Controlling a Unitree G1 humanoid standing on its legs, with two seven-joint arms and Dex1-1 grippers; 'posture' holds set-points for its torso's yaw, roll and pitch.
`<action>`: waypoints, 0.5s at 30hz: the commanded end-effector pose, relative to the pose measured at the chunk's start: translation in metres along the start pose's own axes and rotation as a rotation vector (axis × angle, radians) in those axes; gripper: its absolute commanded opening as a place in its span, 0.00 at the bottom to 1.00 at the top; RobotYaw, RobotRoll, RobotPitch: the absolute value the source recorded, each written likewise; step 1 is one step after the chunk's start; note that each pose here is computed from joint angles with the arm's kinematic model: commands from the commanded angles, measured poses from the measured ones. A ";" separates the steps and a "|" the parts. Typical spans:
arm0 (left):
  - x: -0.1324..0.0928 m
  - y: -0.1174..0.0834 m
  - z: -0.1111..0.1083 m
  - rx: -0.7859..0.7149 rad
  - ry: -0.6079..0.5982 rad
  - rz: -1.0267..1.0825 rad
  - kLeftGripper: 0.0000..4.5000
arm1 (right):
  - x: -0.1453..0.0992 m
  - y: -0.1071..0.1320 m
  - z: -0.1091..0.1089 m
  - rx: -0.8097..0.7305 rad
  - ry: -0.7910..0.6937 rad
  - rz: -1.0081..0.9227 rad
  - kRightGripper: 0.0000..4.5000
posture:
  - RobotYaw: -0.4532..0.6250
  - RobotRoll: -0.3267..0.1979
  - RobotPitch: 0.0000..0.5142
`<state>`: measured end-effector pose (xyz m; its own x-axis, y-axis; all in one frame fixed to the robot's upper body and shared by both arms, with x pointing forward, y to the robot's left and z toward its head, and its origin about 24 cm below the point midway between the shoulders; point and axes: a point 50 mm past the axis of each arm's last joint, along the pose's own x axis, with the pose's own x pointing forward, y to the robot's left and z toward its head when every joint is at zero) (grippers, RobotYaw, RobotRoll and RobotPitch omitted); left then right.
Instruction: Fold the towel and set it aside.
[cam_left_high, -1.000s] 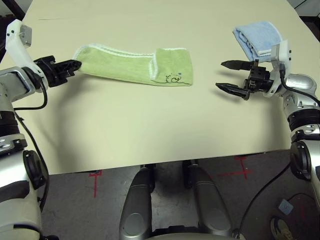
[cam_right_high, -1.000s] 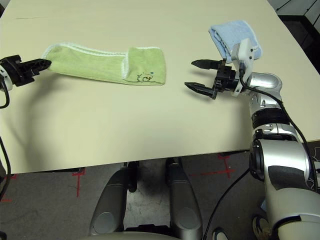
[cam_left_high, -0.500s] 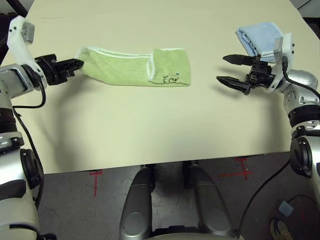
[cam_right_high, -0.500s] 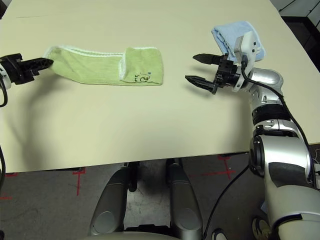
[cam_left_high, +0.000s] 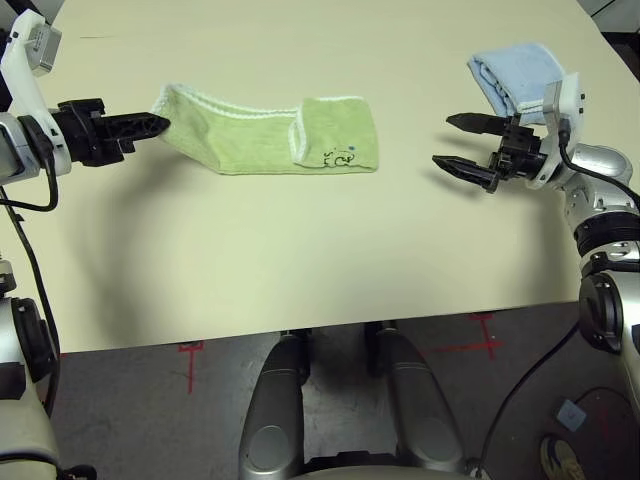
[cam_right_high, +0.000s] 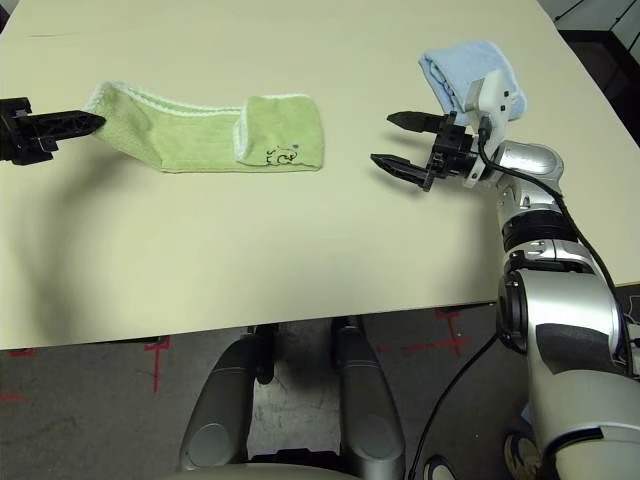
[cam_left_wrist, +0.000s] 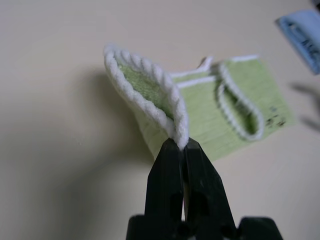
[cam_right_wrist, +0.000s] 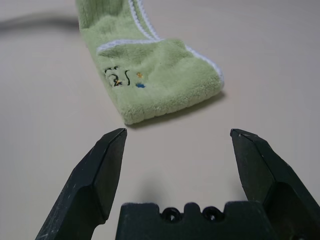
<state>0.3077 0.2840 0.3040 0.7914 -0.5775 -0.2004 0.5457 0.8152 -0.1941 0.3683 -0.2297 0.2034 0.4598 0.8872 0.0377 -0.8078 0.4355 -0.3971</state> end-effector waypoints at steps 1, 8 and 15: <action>0.010 -0.019 0.007 0.023 -0.002 -0.102 0.00 | -0.001 -0.001 0.000 0.003 -0.002 -0.018 1.00 | 0.48 0.62 0.60; 0.027 -0.037 0.008 0.055 0.034 -0.202 0.00 | 0.003 -0.003 0.004 -0.001 -0.006 -0.011 1.00 | 0.47 0.62 0.60; 0.045 -0.061 0.011 0.088 0.059 -0.348 0.00 | 0.005 -0.003 0.006 -0.013 0.018 0.029 1.00 | 0.48 0.62 0.59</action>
<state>0.3159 0.2176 0.3140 0.5817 -0.7913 -0.1882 0.7698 0.6103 -0.1870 0.3717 -0.2225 0.2150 0.4431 0.8955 0.0412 -0.8062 0.4182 -0.4186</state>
